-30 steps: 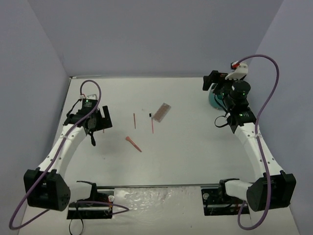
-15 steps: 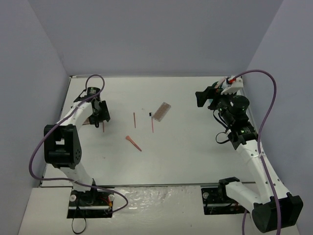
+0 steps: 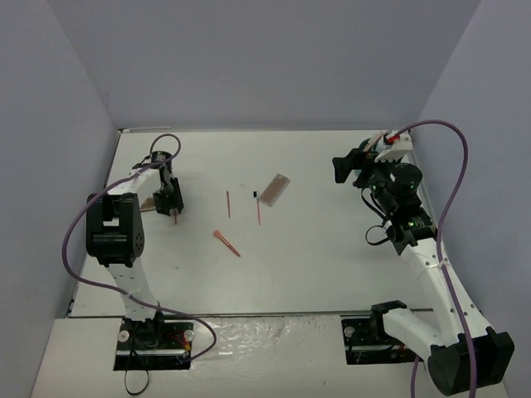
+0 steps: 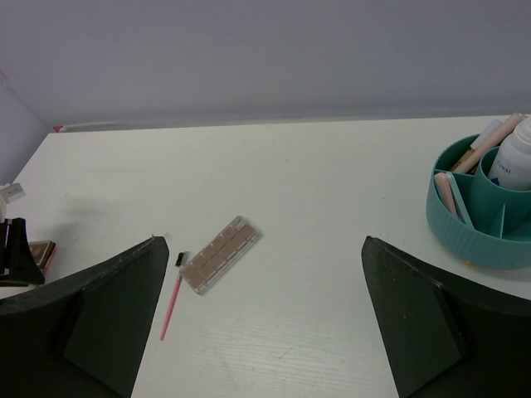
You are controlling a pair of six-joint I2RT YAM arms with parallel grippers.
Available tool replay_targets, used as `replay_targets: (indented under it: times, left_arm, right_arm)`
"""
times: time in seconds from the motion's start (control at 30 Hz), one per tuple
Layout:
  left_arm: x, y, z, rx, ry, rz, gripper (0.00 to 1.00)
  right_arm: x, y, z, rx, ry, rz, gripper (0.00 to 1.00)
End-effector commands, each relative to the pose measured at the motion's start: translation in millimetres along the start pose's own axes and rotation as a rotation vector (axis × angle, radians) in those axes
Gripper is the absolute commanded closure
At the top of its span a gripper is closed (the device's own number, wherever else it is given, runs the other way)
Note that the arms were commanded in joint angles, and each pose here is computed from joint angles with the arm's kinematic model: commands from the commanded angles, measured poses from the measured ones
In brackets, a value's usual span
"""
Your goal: Organize the makeup
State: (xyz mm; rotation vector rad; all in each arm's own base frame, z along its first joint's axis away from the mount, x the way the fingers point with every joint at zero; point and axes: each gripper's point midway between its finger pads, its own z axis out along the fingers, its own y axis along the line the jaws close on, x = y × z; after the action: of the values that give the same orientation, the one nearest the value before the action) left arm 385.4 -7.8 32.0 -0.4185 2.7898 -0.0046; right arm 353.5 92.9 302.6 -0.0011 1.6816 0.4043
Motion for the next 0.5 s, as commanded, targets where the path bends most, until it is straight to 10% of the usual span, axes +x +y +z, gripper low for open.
replay_targets:
  times: [0.0,0.47]
  left_arm:
    - [-17.6,-4.9,-3.5,0.03,-0.061,0.005,0.7]
    - [7.5,-23.7,11.6,-0.003,-0.005,0.04,1.0]
  right_arm:
    - [-21.5,4.8,-1.4,-0.011,-0.081,-0.015,0.0]
    - [-21.9,6.1,-3.9,-0.018,-0.085,-0.016,0.0]
